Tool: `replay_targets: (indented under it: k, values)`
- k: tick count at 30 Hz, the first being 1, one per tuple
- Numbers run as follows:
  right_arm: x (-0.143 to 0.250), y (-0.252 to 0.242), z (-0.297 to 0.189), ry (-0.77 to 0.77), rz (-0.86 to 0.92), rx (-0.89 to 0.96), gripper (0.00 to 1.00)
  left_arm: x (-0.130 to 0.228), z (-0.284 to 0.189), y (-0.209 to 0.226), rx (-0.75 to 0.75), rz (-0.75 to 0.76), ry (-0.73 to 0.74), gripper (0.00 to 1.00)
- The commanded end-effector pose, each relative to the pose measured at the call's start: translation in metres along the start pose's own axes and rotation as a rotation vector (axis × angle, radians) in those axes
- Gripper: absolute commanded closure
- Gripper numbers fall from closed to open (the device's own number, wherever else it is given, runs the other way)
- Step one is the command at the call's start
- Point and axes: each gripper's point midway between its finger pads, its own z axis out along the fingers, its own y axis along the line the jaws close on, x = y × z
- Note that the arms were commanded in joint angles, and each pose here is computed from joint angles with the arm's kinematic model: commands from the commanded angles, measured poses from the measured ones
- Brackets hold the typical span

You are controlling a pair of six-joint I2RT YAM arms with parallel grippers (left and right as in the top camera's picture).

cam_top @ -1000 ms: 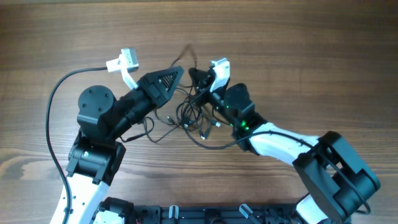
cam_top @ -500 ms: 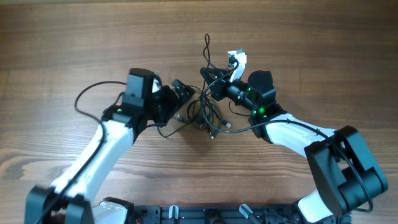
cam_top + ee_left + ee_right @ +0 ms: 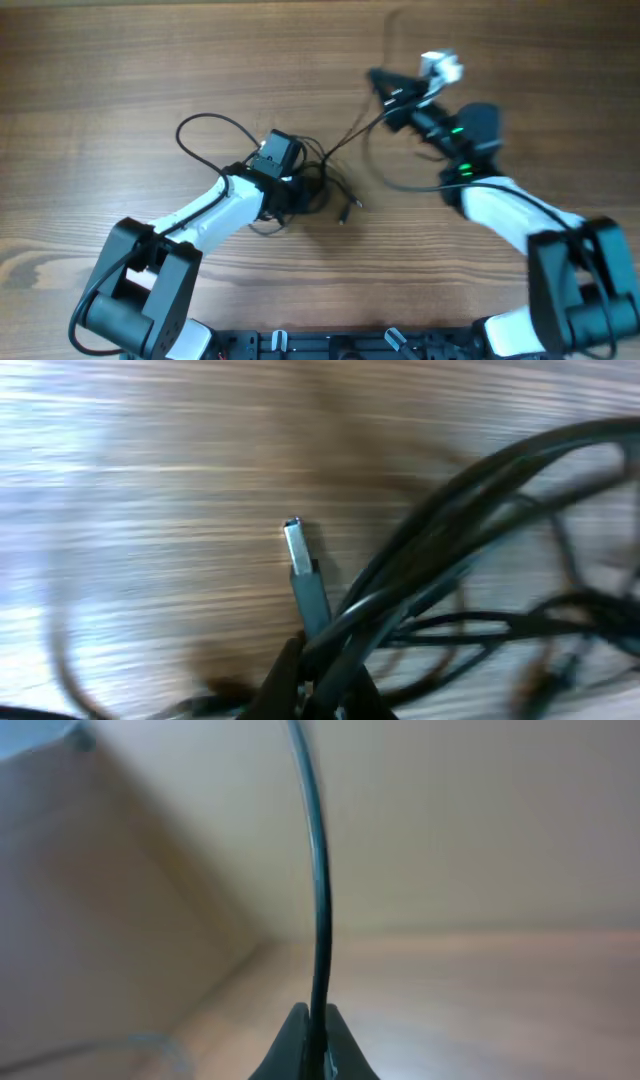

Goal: Untangle cables

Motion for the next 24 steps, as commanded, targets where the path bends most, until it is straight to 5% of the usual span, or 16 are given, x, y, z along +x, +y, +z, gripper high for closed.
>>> replay_targets:
  k: [1,6,10,11,12,16,19,24]
  values:
    - [-0.08,-0.053,-0.052,-0.144,-0.068,0.24,0.96,0.0,0.001,0.079,-0.287,-0.167,-0.02,0.96]
    - [-0.082,-0.161,-0.171,-0.11,0.117,0.798,0.96,-0.013,-0.005,0.118,-0.309,-0.388,-0.051,0.96]
    - [-0.051,-0.197,-0.234,-0.049,0.263,1.051,0.93,-0.017,-0.008,0.131,-0.312,-0.436,-0.059,0.96]
    - [-0.043,-0.197,-0.235,-0.021,0.287,1.057,0.64,-0.017,-0.008,0.129,-0.298,-0.431,-0.056,0.96]
    - [-0.033,-0.193,-0.231,0.02,0.317,1.024,0.0,-0.019,-0.008,0.122,-0.261,-0.408,-0.053,0.96]
    - [0.008,-0.15,-0.196,0.201,0.484,0.745,0.0,-0.049,-0.029,0.094,-0.141,-0.188,-0.162,0.96]
    - [0.047,-0.119,-0.176,0.341,0.57,0.651,0.0,-0.075,-0.065,0.081,-0.081,-0.173,-0.31,0.96]
    - [0.101,-0.054,-0.123,0.549,0.547,0.513,0.02,-0.088,-0.14,0.029,0.165,0.004,-0.49,0.96]
